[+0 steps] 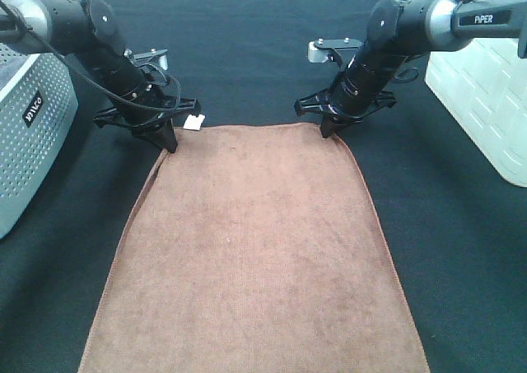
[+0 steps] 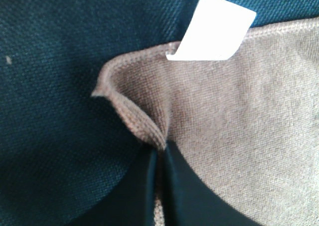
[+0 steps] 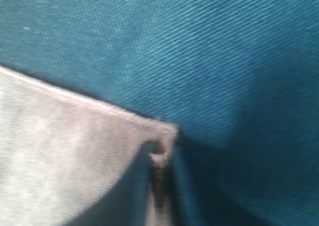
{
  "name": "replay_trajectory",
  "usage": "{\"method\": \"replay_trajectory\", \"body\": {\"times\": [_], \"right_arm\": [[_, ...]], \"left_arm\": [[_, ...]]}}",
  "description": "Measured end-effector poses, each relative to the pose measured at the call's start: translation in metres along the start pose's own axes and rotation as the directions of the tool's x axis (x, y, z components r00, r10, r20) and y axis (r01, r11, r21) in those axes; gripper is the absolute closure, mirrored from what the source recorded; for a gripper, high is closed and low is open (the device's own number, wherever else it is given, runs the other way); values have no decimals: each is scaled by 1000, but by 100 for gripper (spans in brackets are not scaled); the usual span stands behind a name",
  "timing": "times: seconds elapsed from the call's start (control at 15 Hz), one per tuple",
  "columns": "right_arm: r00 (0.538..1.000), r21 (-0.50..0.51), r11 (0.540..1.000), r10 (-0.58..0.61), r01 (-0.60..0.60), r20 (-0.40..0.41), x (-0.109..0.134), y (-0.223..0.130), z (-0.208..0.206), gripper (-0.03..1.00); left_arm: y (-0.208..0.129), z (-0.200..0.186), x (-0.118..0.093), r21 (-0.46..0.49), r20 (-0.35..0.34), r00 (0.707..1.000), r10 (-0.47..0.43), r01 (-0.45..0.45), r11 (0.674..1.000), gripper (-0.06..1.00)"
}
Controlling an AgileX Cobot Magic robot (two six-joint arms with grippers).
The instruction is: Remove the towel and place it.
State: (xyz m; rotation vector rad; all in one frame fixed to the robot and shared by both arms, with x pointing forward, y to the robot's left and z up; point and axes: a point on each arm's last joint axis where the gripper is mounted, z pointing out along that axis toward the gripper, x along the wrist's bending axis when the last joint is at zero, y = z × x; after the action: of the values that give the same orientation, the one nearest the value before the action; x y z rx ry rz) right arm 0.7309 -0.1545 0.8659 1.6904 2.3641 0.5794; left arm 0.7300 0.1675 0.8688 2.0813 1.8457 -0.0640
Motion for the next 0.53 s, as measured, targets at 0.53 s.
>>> {"method": "replay_trajectory", "body": {"times": [0.53], "right_arm": [[998,-25,998,-57,58,41,-1,12,-2,97]], "left_arm": [[5,-3,-3,-67,-6,999,45,-45,997,94]]}}
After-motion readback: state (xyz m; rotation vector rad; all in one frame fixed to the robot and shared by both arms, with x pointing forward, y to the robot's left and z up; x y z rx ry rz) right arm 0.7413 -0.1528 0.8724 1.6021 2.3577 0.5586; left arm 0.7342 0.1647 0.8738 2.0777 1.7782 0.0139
